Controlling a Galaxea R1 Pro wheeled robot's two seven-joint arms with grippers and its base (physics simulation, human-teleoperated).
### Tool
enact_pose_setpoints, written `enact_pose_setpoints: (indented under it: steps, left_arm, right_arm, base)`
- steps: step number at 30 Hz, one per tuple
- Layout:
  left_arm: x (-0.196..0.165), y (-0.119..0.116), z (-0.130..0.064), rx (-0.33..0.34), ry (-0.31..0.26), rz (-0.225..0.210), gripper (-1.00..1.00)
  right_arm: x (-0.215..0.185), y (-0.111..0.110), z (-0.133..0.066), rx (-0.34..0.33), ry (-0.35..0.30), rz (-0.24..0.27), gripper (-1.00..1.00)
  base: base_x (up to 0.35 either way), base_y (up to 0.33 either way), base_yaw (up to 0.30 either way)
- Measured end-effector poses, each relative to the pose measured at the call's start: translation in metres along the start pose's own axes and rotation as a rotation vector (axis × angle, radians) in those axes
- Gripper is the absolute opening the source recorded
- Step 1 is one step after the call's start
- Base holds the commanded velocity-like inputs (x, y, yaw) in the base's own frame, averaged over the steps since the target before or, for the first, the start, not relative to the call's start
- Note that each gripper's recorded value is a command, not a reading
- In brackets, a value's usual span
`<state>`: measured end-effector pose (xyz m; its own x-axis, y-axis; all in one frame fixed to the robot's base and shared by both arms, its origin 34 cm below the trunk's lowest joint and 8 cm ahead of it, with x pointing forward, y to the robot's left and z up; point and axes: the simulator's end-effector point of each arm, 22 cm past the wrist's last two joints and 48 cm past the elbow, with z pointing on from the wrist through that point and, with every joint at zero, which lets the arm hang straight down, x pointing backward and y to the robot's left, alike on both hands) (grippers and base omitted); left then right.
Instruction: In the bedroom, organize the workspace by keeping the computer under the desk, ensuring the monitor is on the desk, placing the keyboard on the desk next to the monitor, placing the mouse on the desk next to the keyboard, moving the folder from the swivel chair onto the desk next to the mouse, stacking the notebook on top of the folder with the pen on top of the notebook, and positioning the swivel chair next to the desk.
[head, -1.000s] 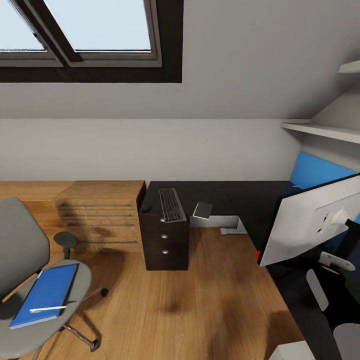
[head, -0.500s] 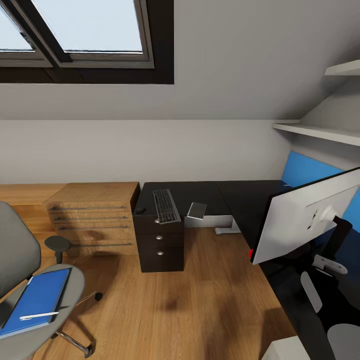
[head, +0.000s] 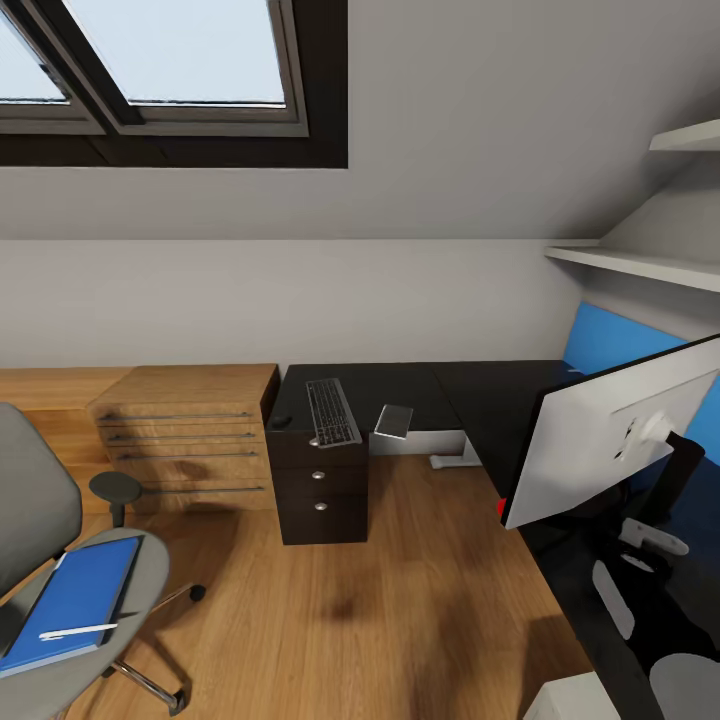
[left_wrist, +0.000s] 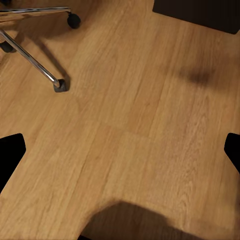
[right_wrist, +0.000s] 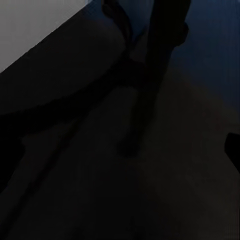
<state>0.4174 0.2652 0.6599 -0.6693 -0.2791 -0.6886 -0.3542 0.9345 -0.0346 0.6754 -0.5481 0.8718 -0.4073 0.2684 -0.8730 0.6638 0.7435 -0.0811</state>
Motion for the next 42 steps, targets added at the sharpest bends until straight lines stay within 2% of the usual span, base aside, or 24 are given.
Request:
enact_pose_setpoints:
  steps: [1, 3, 5, 17, 42]
  left_arm:
    - [0.000, 0.000, 0.000, 0.000, -0.001, -0.001, 1.00]
    - [-0.001, 0.000, 0.000, 0.000, -0.001, -0.001, 1.00]
    - [-0.001, 0.001, 0.000, -0.001, -0.002, -0.001, 1.00]
    - [-0.003, 0.000, 0.000, 0.001, -0.006, -0.004, 1.00]
    - [-0.014, -0.009, 0.000, 0.019, -0.027, -0.018, 1.00]
  right_arm:
    - [0.018, -0.009, 0.005, 0.017, -0.073, -0.035, 1.00]
    - [0.041, -0.026, 0.012, 0.035, -0.050, -0.056, 1.00]
    - [0.044, -0.033, 0.015, 0.043, -0.044, -0.061, 1.00]
    - [0.025, -0.060, 0.031, 0.086, -0.045, -0.053, 1.00]
    - [0.019, -0.062, 0.031, 0.096, -0.055, -0.049, 1.00]
  base:
    - [0.000, 0.000, 0.000]
    - [0.000, 0.000, 0.000]
    - [0.000, 0.000, 0.000]
    - [0.000, 0.000, 0.000]
    - [0.000, 0.000, 0.000]
